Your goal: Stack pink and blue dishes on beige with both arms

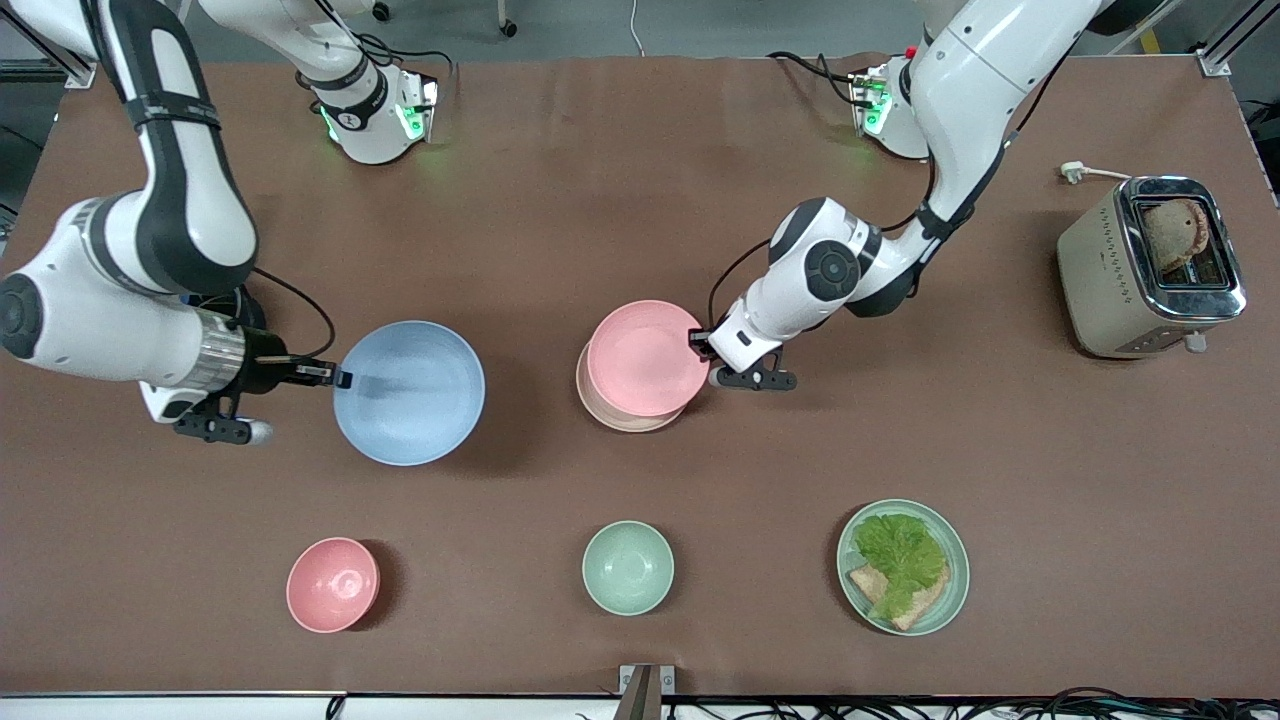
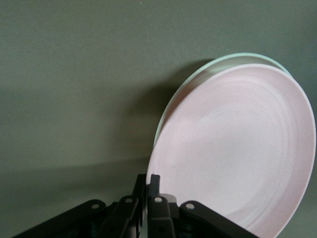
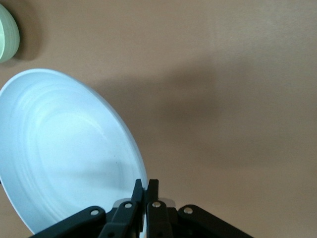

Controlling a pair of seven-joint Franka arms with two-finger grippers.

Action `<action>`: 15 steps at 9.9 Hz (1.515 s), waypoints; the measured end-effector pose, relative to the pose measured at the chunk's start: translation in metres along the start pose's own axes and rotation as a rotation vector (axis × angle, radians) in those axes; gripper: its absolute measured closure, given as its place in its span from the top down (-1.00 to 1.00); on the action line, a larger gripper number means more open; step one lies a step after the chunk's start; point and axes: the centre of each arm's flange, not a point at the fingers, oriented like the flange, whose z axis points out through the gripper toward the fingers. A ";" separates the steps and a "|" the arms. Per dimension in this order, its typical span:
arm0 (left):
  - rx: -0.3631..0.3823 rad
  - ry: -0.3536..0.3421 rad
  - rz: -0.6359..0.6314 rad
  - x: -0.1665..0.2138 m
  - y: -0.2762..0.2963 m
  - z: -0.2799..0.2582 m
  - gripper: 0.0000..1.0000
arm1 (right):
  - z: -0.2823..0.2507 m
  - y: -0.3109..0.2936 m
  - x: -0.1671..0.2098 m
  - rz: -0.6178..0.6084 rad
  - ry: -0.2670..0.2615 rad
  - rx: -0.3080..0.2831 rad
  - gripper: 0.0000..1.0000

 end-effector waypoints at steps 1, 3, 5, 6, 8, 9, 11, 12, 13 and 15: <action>0.010 0.008 -0.013 0.005 0.003 0.009 -0.86 | 0.013 -0.013 -0.004 0.022 0.012 0.002 -0.92; 0.004 0.023 -0.049 0.010 0.009 0.012 -0.59 | 0.035 -0.047 -0.015 0.037 0.004 0.007 -0.92; -0.017 0.060 -0.067 0.025 0.014 -0.005 0.01 | 0.056 -0.068 -0.024 0.046 -0.016 0.007 -0.92; -0.018 0.073 -0.066 0.029 0.013 -0.011 0.29 | 0.064 -0.081 -0.031 0.051 -0.030 0.006 -0.92; 0.010 0.130 -0.071 0.040 -0.001 -0.038 0.84 | 0.081 -0.108 -0.045 0.047 -0.030 0.014 -0.92; 0.051 0.170 -0.071 0.046 -0.021 -0.063 1.00 | 0.099 -0.129 -0.054 0.061 0.000 0.028 -0.92; 0.175 0.206 -0.026 0.051 -0.071 -0.121 1.00 | 0.154 -0.176 -0.081 0.075 0.038 0.043 -0.92; 0.236 0.200 -0.006 0.055 -0.098 -0.149 1.00 | 0.181 -0.194 -0.092 0.074 0.049 0.048 -0.92; 0.272 0.208 0.000 0.061 -0.121 -0.177 1.00 | 0.203 -0.204 -0.100 0.063 0.056 0.051 -0.92; 0.318 0.238 0.019 0.068 -0.156 -0.241 1.00 | 0.226 -0.206 -0.103 0.062 0.054 0.047 -0.92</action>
